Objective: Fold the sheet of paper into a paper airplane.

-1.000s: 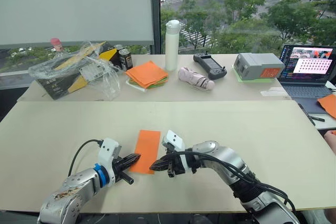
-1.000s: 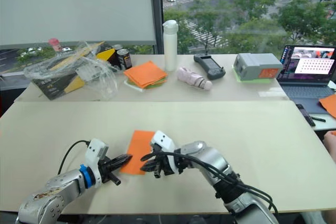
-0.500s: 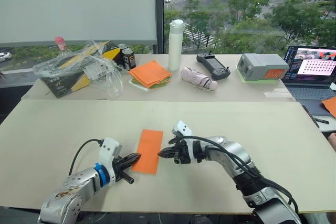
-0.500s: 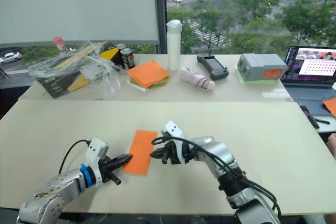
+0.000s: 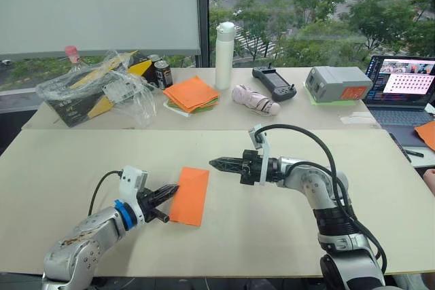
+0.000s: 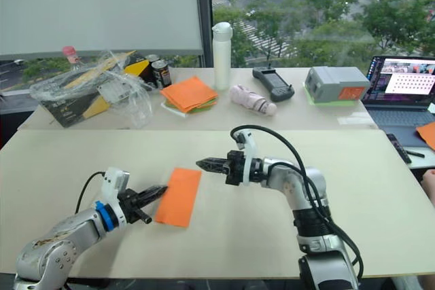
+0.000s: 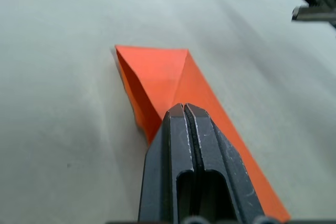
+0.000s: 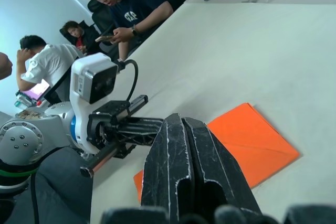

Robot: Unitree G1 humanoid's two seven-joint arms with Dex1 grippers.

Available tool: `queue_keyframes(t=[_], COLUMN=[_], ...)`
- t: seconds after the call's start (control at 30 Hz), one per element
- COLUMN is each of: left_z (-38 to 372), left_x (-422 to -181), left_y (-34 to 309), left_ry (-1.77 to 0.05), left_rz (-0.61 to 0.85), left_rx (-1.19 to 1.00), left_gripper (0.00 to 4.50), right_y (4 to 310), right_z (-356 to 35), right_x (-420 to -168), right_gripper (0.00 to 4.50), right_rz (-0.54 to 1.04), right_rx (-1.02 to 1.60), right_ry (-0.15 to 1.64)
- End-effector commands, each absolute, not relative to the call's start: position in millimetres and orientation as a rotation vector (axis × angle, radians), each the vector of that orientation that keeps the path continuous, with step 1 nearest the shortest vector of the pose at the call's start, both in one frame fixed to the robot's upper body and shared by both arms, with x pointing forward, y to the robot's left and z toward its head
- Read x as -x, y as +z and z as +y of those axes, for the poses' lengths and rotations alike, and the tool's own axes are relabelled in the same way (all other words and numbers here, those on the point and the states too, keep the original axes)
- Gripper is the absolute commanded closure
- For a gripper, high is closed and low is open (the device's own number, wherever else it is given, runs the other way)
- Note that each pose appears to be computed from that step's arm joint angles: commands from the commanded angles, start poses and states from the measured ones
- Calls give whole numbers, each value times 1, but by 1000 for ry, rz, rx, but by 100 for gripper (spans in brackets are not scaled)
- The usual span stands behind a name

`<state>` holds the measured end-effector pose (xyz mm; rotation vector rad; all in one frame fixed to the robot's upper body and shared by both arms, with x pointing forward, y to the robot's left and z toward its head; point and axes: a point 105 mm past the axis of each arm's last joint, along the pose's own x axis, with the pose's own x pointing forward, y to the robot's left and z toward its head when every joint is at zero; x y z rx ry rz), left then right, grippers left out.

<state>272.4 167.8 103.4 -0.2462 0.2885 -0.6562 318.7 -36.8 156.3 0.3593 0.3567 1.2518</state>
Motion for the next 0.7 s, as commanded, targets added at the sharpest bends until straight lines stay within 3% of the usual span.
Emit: queue_keyframes(t=[0.03,0.3,0.7], left_z=[176,190,159], left_x=[-273,-271,-271], left_y=[120,105,99], left_ry=[-639,-594,-687], left_rz=[244,294,314], left_rx=[233,211,213], left_gripper=[447,447,447], right_y=[165,160,157], right_z=[-43,-44,-44], right_x=[-319,-317,-319], right_gripper=[447,447,447], right_rz=[317,329,334], right_rx=[-364,-361,-347], right_ry=[1242,1225,1207])
